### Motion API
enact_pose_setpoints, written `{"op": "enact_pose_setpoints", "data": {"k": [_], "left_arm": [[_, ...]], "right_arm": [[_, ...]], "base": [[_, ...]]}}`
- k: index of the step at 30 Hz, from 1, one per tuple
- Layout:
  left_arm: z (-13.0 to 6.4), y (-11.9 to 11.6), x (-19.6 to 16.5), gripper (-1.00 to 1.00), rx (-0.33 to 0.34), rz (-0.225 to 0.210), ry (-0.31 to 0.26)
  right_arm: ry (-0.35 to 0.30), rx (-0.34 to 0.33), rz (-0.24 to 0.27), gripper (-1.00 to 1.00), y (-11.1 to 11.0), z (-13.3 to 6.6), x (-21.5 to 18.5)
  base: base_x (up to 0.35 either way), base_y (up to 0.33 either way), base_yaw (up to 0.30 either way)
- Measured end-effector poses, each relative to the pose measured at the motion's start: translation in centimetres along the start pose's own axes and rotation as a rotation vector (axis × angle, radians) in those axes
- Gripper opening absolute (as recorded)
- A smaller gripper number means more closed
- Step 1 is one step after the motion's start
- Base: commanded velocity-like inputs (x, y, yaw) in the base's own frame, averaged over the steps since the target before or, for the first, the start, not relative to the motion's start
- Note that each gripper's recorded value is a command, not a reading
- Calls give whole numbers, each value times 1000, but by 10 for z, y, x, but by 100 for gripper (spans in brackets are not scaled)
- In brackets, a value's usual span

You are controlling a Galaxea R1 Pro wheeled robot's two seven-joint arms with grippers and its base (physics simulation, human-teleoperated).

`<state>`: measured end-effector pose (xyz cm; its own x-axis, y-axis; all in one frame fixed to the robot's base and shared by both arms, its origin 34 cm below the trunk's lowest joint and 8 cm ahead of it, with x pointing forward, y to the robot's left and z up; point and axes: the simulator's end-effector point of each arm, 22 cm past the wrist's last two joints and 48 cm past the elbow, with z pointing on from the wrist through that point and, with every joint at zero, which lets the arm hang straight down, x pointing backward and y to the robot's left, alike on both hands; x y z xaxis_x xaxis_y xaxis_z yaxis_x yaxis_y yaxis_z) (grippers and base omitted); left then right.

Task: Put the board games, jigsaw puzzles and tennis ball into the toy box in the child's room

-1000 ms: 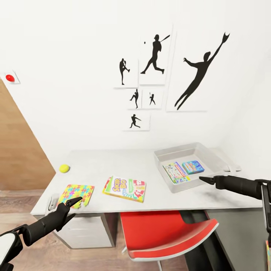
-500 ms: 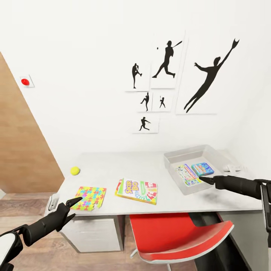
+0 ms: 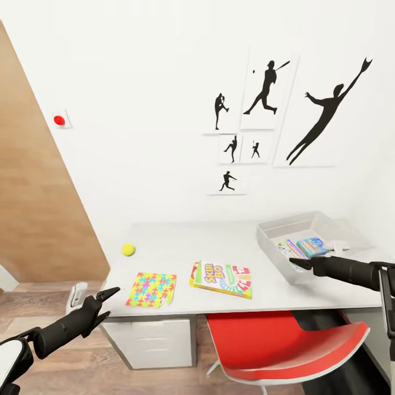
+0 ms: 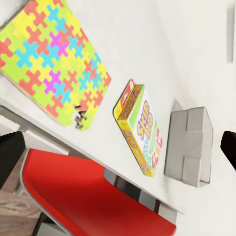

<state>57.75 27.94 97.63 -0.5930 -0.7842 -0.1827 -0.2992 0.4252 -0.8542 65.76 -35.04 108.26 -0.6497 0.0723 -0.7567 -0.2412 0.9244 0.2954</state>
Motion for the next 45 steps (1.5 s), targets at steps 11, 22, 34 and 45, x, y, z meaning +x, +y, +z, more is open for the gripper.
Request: {"op": "enact_pose_setpoints", "data": {"k": [11, 22, 34, 45], "left_arm": [[0, 0, 0, 100, -1, 1, -1], [0, 9, -2, 100, -17, -10, -2], [5, 43, 1, 100, -90, -37, 11], [24, 73, -6, 100, -129, -43, 6]], "right_arm": [[28, -36, 11, 100, 15, 16, 10], [102, -109, -27, 100, 52, 43, 30], [171, -137, -7, 100, 57, 60, 51], [209, -102, 28, 100, 42, 72, 60]], "base": [[0, 288, 0], [0, 288, 0], [0, 288, 0], [44, 289, 0]]}}
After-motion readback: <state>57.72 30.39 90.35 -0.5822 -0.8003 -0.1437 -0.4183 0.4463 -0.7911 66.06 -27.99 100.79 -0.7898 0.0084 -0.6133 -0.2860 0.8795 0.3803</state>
